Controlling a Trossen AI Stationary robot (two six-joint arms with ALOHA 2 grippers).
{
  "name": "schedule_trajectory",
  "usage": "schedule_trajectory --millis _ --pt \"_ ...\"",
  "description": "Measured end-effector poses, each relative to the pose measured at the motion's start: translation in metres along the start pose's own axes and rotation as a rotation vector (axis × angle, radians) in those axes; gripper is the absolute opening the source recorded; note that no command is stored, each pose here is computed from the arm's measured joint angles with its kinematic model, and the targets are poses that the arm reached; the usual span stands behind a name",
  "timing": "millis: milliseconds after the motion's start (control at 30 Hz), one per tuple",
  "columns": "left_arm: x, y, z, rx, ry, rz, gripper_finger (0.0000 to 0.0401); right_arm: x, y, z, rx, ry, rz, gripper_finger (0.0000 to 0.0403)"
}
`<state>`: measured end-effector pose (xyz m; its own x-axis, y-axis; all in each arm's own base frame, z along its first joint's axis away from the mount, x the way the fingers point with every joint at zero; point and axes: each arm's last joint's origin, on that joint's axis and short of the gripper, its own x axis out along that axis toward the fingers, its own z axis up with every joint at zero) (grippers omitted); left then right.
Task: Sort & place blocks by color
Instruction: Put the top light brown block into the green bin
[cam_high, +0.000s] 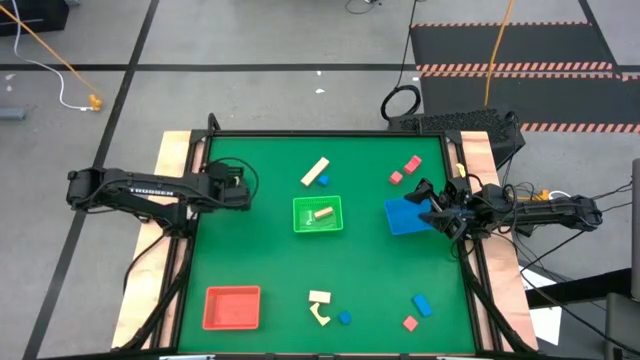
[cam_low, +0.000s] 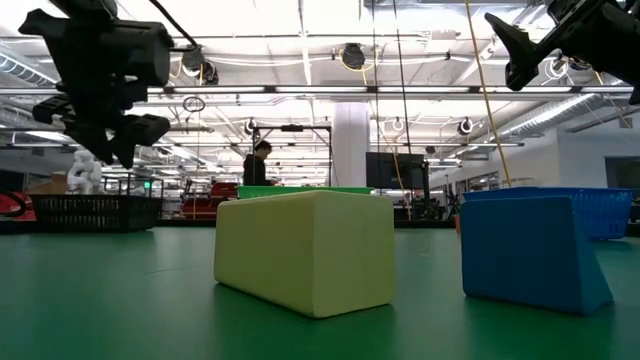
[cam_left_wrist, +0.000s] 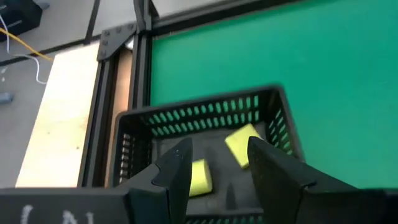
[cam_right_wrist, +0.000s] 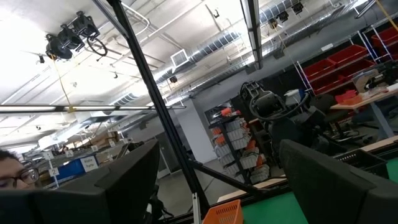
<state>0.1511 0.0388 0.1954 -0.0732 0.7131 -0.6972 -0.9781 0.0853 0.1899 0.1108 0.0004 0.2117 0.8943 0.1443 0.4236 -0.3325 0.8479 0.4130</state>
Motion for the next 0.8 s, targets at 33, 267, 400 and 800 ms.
schedule_trajectory --millis 33,267,400,800 --pt "0.0 -0.001 0.001 -0.007 -0.015 -0.005 0.016 0.0 0.0 0.0 0.0 0.0 0.0 0.0325" --pt "-0.009 -0.024 0.018 -0.036 -0.14 -0.187 0.0193 0.0 0.0 0.0 0.0 0.0 0.0 0.0325" --pt "-0.016 -0.043 0.032 -0.023 -0.233 -0.351 0.0217 0.0 0.0 0.0 0.0 0.0 -0.001 0.0325" --pt "0.0 -0.089 0.046 0.008 -0.21 -0.672 0.0267 0.0 0.0 0.0 0.0 0.0 0.0 0.0325"
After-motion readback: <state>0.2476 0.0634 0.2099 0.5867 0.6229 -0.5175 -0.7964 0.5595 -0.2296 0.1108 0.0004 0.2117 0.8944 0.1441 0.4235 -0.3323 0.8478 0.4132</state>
